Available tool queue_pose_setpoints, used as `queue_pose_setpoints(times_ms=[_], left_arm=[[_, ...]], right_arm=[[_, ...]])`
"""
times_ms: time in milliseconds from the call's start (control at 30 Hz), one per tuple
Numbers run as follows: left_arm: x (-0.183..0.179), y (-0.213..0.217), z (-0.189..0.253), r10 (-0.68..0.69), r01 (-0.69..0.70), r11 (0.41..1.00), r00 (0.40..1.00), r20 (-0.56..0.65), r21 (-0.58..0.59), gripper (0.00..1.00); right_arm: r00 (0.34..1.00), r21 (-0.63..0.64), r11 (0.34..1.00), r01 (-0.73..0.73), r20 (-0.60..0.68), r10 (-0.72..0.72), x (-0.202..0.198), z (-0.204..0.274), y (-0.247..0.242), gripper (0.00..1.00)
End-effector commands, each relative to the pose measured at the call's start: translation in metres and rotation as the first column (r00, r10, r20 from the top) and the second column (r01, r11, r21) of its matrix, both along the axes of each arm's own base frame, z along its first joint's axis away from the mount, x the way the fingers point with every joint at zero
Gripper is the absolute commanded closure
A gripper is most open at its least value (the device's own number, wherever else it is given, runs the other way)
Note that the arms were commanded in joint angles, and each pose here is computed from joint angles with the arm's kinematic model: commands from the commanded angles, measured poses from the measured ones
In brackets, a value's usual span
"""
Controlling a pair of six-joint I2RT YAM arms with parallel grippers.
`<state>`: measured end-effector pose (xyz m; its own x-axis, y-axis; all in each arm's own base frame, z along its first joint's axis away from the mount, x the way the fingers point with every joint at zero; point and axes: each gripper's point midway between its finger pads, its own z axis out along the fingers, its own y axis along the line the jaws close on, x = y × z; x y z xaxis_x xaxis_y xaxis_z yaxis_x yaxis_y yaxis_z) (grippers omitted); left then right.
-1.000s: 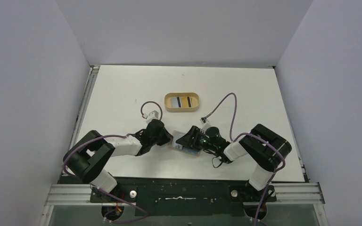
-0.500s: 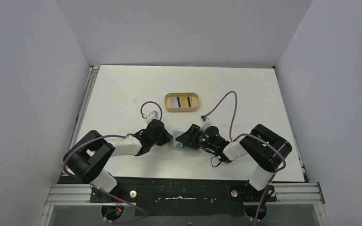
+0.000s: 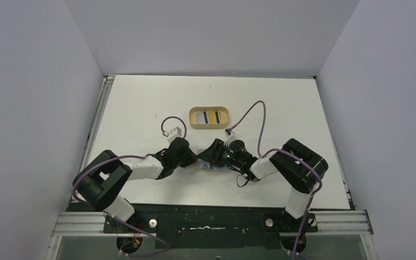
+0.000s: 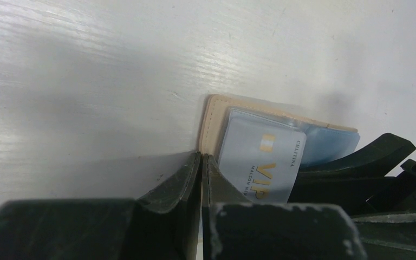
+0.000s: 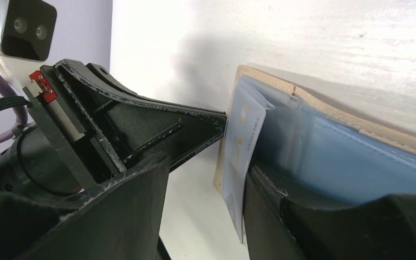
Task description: Take the credit cards out of the card holder
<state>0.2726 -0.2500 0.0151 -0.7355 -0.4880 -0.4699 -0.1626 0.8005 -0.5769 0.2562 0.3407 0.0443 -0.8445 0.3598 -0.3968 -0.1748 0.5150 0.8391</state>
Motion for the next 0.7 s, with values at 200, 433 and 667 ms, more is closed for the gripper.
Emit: queue_pose_setpoints(times_ms=[200,433,667], left_arm=[[-0.023,-0.005,-0.016,-0.072,0.074,0.997,0.994,-0.080,0.032,1.00],[-0.022,-0.006,-0.016,-0.072,0.075,0.997,0.994,-0.078,0.031,1.00],[-0.024,-0.003,-0.017,-0.073,0.076,0.996,0.994,-0.083,0.038,1.00]], right_arm=[[0.993,-0.014,0.998,-0.058,0.105,0.059,-0.012,0.067,-0.003,0.50],[0.997,-0.090,0.996,-0.023,0.074,0.030,-0.015,0.049,-0.024,0.53],[1.000,-0.179,0.984,0.012,-0.021,-0.016,-0.019,0.000,-0.048,0.72]])
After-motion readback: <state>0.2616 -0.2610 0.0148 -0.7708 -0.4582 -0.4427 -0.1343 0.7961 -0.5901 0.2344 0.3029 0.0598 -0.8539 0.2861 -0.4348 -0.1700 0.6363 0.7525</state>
